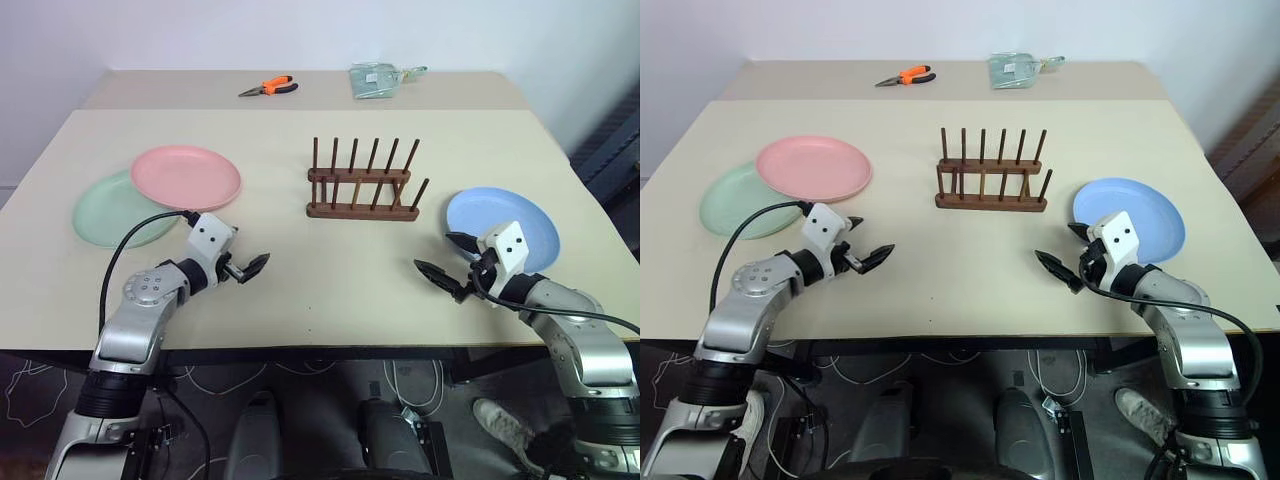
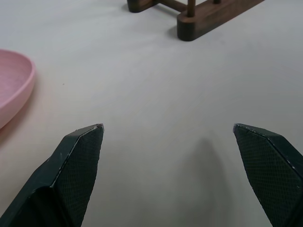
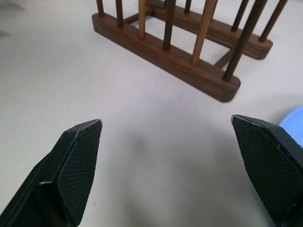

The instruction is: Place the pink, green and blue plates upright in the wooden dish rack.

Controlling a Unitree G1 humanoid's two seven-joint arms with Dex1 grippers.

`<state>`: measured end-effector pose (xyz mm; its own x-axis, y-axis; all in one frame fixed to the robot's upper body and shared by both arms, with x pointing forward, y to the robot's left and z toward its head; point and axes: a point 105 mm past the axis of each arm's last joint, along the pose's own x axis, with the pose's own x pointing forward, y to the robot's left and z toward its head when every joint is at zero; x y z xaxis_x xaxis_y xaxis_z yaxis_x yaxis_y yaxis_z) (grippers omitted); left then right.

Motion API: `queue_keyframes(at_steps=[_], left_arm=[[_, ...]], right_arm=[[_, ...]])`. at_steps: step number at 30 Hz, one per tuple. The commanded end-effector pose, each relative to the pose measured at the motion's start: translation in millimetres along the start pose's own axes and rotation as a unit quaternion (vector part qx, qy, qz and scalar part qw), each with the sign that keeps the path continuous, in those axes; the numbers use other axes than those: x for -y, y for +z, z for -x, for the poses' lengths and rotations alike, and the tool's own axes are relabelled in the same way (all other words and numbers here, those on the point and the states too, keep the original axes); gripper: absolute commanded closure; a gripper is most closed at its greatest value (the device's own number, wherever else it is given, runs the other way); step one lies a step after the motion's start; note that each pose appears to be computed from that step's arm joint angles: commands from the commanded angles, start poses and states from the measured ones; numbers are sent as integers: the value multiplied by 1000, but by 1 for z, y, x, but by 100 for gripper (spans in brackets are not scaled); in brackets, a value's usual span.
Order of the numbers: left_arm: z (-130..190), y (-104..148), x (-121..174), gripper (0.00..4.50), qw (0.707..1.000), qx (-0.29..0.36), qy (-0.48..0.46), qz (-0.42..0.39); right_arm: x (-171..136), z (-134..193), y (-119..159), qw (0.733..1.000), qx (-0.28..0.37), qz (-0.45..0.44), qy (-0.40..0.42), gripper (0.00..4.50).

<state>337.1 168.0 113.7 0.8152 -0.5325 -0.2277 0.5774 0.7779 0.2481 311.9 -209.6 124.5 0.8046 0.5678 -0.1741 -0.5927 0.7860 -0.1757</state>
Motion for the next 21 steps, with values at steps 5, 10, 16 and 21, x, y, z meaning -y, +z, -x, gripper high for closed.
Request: queue_keyframes(at_steps=[5,10,16,21], left_arm=[[-2,13,-1,0,999,25,17,-18],[-13,14,1,0,999,32,11,-11],[-58,16,10,0,998,11,-30,-45],[-106,33,13,0,996,9,-72,-47]], right_arm=[[11,-4,13,999,13,34,-7,3],[5,-6,15,1000,18,16,7,3],[-8,-12,18,999,26,28,-5,3],[-26,-15,19,999,34,24,-11,3]])
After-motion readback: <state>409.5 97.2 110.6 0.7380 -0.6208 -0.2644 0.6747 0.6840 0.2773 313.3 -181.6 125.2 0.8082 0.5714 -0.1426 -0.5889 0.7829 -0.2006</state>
